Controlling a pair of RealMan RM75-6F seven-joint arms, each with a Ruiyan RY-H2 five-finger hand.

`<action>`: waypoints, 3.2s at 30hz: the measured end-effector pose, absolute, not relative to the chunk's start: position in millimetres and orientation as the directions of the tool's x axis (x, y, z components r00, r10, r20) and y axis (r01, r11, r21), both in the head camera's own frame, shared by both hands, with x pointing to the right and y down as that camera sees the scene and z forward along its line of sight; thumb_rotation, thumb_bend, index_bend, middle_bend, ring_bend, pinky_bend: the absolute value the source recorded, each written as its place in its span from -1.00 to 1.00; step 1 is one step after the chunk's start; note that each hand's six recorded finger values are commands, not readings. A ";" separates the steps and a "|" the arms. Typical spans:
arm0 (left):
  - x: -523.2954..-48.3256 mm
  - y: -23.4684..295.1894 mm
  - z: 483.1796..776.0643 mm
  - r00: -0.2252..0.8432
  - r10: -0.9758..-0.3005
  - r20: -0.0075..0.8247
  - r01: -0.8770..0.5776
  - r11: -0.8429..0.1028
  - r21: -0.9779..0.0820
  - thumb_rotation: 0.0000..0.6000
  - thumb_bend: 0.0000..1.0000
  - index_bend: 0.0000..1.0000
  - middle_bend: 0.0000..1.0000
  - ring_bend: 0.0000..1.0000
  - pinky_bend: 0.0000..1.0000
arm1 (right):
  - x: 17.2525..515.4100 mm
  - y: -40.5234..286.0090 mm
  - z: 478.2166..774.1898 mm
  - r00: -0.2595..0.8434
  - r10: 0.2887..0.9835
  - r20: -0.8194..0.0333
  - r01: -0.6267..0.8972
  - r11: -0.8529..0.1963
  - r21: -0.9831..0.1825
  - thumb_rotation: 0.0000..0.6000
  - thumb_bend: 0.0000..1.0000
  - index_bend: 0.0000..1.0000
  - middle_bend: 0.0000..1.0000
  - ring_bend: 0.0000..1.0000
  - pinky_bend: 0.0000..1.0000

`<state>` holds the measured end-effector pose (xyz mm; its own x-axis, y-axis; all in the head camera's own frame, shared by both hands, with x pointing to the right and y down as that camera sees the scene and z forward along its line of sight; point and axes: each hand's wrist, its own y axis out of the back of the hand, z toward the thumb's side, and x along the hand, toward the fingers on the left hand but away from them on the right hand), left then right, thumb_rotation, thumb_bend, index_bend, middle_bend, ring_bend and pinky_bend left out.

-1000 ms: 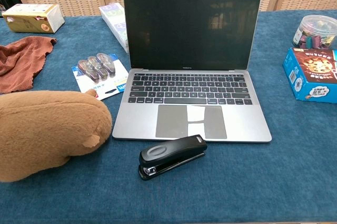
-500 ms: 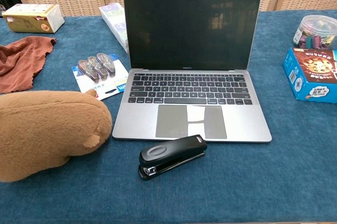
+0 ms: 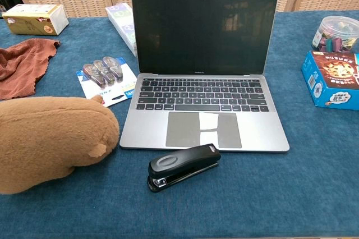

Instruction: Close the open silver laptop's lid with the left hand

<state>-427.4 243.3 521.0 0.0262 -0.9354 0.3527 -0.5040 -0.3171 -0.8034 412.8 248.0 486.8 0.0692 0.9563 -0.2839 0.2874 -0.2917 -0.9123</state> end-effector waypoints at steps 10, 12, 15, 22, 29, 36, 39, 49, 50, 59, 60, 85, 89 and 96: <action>-420.8 204.5 537.2 0.117 -0.905 0.409 -0.491 -0.410 -0.768 1.00 -0.81 -0.53 -0.80 -0.76 -0.73 | 412.4 249.0 486.6 0.073 0.956 -0.285 0.287 -0.294 -0.912 1.00 -0.63 -1.00 -1.00 -1.00 -0.88; -418.5 184.6 537.4 0.145 -0.903 0.404 -0.484 -0.421 -0.767 1.00 -0.81 -0.54 -0.80 -0.77 -0.73 | 411.6 249.2 486.8 0.076 0.955 -0.285 0.287 -0.295 -0.911 1.00 -0.63 -1.00 -1.00 -1.00 -0.88; -414.2 156.6 532.4 0.169 -0.915 0.365 -0.473 -0.401 -0.785 1.00 -0.82 -0.54 -0.80 -0.77 -0.73 | 411.1 249.6 488.0 0.078 0.954 -0.290 0.288 -0.300 -0.909 1.00 -0.63 -1.00 -1.00 -1.00 -0.88; -399.2 102.9 526.3 0.227 -0.935 0.273 -0.466 -0.351 -0.812 1.00 -0.82 -0.54 -0.81 -0.80 -0.73 | 410.6 249.9 487.9 0.083 0.953 -0.291 0.293 -0.302 -0.907 1.00 -0.63 -1.00 -1.00 -1.00 -0.88; -375.7 66.2 534.6 0.342 -0.910 0.236 -0.474 -0.384 -0.792 1.00 -0.82 -0.62 -0.91 -0.89 -0.73 | 410.3 249.9 488.3 0.085 0.952 -0.293 0.295 -0.305 -0.905 1.00 -0.64 -1.00 -1.00 -1.00 -0.88; -340.1 37.7 545.1 0.431 -0.865 0.257 -0.462 -0.457 -0.761 1.00 -0.81 -0.65 -0.97 -0.94 -0.73 | 409.9 250.1 489.0 0.088 0.951 -0.296 0.300 -0.309 -0.903 1.00 -0.63 -1.00 -1.00 -1.00 -0.88; -328.0 25.4 547.9 0.449 -0.857 0.255 -0.438 -0.459 -0.773 1.00 -0.82 -0.65 -0.97 -0.94 -0.73 | 410.2 250.2 489.9 0.089 0.950 -0.300 0.303 -0.313 -0.900 1.00 -0.64 -1.00 -1.00 -1.00 -0.88; -292.5 -11.0 562.3 0.464 -0.838 0.289 -0.393 -0.486 -0.780 1.00 -0.82 -0.60 -0.97 -0.94 -0.73 | 410.6 252.7 488.9 0.091 0.949 -0.302 0.305 -0.316 -0.898 1.00 -0.63 -1.00 -1.00 -1.00 -0.88; -286.3 -13.9 564.0 0.466 -0.836 0.290 -0.401 -0.491 -0.773 1.00 -0.82 -0.60 -0.97 -0.94 -0.73 | 410.8 253.1 488.7 0.091 0.949 -0.302 0.306 -0.315 -0.898 1.00 -0.63 -1.00 -1.00 -1.00 -0.88; -233.5 -22.5 568.9 0.518 -0.812 0.270 -0.455 -0.529 -0.717 1.00 -0.82 -0.60 -0.97 -0.94 -0.73 | 415.7 260.2 486.1 0.074 0.948 -0.309 0.302 -0.317 -0.899 1.00 -0.63 -1.00 -1.00 -1.00 -0.88; -228.2 -21.7 569.2 0.523 -0.809 0.268 -0.464 -0.534 -0.707 1.00 -0.82 -0.60 -0.97 -0.94 -0.73 | 416.5 260.9 485.5 0.071 0.949 -0.308 0.302 -0.315 -0.900 1.00 -0.63 -1.00 -1.00 -1.00 -0.88; -148.2 -18.5 576.1 0.655 -0.594 0.467 -0.233 -0.747 -0.622 1.00 -0.82 -0.60 -0.97 -0.96 -0.75 | 424.8 275.3 475.2 0.047 0.951 -0.307 0.295 -0.307 -0.905 1.00 -0.63 -1.00 -1.00 -1.00 -0.88; -146.5 -30.6 573.8 0.647 -0.606 0.463 -0.195 -0.718 -0.668 1.00 -0.82 -0.60 -0.97 -0.96 -0.75 | 427.7 276.7 476.3 0.036 0.949 -0.315 0.296 -0.311 -0.903 1.00 -0.63 -1.00 -1.00 -1.00 -0.88; -137.1 -41.0 575.9 0.641 -0.605 0.472 -0.178 -0.715 -0.676 1.00 -0.82 -0.60 -0.97 -0.96 -0.76 | 430.3 278.2 476.4 0.031 0.947 -0.319 0.299 -0.313 -0.901 1.00 -0.63 -1.00 -1.00 -1.00 -0.88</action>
